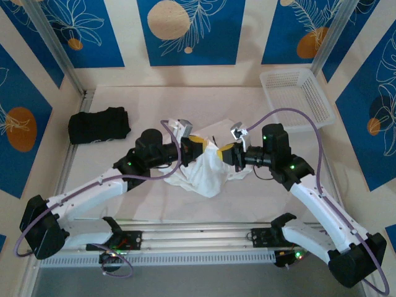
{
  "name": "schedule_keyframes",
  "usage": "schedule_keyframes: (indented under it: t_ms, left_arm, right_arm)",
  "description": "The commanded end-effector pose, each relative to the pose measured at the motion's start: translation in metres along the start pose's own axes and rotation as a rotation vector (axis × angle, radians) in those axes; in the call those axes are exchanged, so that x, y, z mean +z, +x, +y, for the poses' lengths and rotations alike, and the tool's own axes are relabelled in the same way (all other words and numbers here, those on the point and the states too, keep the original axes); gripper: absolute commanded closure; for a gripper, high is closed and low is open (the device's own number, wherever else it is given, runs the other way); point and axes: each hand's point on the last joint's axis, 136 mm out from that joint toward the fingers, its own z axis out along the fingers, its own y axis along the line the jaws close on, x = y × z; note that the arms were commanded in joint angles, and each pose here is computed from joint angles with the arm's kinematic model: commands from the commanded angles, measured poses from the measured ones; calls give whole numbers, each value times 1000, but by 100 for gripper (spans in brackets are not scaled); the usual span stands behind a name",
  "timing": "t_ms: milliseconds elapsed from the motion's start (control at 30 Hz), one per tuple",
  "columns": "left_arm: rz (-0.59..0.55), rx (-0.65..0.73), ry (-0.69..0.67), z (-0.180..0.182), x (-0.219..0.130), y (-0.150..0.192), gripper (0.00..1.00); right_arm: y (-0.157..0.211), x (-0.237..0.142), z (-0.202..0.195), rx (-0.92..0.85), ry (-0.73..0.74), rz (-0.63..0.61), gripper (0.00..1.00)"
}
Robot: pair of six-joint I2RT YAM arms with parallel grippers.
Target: Fold the inside-out t-shirt
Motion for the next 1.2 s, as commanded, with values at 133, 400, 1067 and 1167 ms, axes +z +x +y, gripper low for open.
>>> schedule_keyframes:
  t_ms: [133,400,1067,1167]
  left_arm:
    - [19,40,17,0,1,16,64]
    - [110,58,-98,32,-2,57,56]
    - [244,71,-112,68,39,81,92]
    - [221,76,-119,64,17,68,100]
  right_arm:
    - [-19,-21,15,-60,-2,-13,100]
    - [-18,-27,12,-71,-4,-1,100]
    - [-12,-33,-2,-41,59,-6,100]
    - [-11,-36,-13,-27,128,-1,100]
